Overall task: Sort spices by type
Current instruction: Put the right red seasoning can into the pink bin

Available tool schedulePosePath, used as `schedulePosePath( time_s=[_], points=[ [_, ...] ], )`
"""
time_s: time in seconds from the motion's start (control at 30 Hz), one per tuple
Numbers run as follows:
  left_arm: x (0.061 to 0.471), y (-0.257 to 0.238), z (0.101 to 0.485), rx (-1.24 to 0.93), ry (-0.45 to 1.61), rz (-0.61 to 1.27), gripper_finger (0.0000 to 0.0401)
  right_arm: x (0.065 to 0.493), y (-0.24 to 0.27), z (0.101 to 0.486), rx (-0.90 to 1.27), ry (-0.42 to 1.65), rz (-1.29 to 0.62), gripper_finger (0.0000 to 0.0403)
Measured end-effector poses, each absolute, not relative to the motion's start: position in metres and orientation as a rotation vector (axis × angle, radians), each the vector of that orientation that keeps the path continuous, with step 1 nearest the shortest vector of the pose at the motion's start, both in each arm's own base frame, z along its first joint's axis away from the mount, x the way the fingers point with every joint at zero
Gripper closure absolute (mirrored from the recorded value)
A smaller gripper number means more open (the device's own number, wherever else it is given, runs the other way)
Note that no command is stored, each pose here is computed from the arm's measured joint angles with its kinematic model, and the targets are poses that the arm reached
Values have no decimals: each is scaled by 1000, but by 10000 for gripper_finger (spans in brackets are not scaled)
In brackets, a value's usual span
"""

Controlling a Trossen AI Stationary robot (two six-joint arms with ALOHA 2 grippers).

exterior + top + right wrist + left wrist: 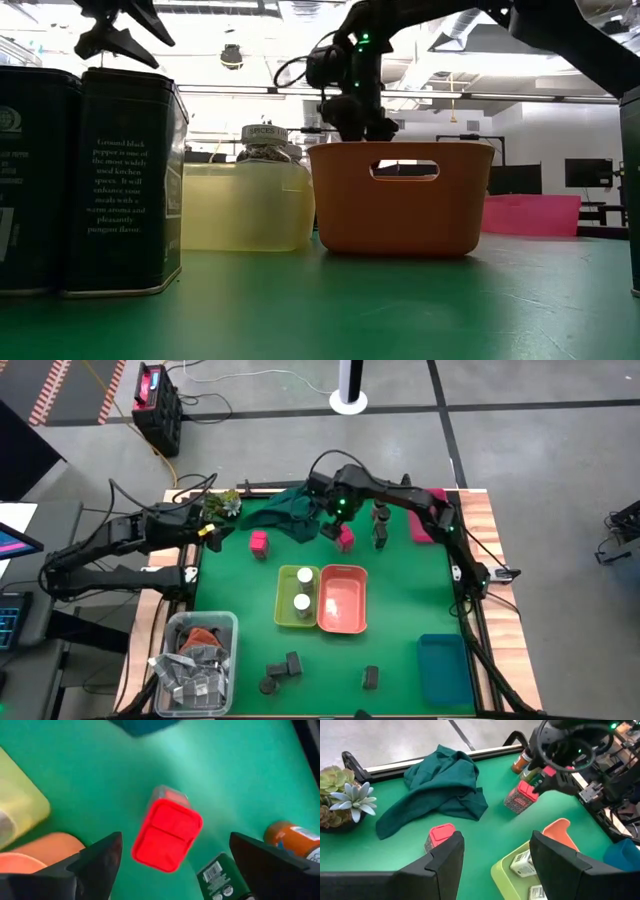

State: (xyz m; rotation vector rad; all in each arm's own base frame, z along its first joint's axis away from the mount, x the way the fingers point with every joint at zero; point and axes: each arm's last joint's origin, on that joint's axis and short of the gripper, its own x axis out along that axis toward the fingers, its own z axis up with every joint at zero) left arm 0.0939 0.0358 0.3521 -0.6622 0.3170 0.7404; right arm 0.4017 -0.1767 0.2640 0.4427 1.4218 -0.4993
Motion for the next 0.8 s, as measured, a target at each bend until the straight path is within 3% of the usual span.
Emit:
schedulePosePath(
  time_s=[0.6,0.8],
  points=[
    [94,35,352,-667,329,715,187,407,-169,262,450,1380,-672,14],
    [95,35,352,-684,328,704,187,386,-158,251,471,1402,-674,16]
  ],
)
